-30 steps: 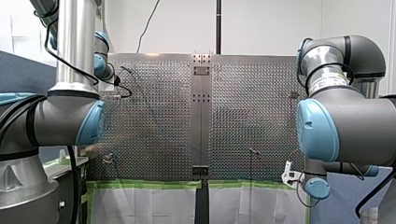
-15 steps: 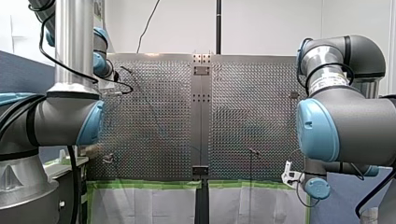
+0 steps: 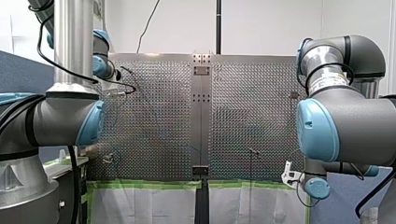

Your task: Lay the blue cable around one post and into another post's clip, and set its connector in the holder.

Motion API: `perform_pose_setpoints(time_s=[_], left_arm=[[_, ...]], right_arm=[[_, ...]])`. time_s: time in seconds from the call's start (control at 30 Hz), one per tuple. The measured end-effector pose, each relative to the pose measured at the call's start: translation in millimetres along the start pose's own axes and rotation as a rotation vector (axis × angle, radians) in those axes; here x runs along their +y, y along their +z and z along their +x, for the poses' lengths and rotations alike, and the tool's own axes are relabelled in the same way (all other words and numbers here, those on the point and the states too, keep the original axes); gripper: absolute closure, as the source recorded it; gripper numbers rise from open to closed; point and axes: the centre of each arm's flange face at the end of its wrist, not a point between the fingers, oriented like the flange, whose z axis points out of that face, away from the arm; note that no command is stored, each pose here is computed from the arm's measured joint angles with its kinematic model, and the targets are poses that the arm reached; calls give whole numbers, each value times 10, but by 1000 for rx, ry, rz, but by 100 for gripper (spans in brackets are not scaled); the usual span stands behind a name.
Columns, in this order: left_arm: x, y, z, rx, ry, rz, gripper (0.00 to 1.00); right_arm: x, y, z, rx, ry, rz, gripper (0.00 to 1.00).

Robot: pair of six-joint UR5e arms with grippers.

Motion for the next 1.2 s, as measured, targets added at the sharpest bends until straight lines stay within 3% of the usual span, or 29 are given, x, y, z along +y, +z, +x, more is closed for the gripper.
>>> perform_pose_setpoints(time_s=[0.3,0.9,1.2], left_arm=[[-41,-3,46,22,-10,18,2],[-75,-15,-16,8,-25,23,2],[32,-34,-119,-9,-64,36,2]], right_arm=[[-2,-1,-1,-1,0,0,100],[-11,-1,-2,1,-1,2,100],[-16,-1,-3,1,0,3,100]])
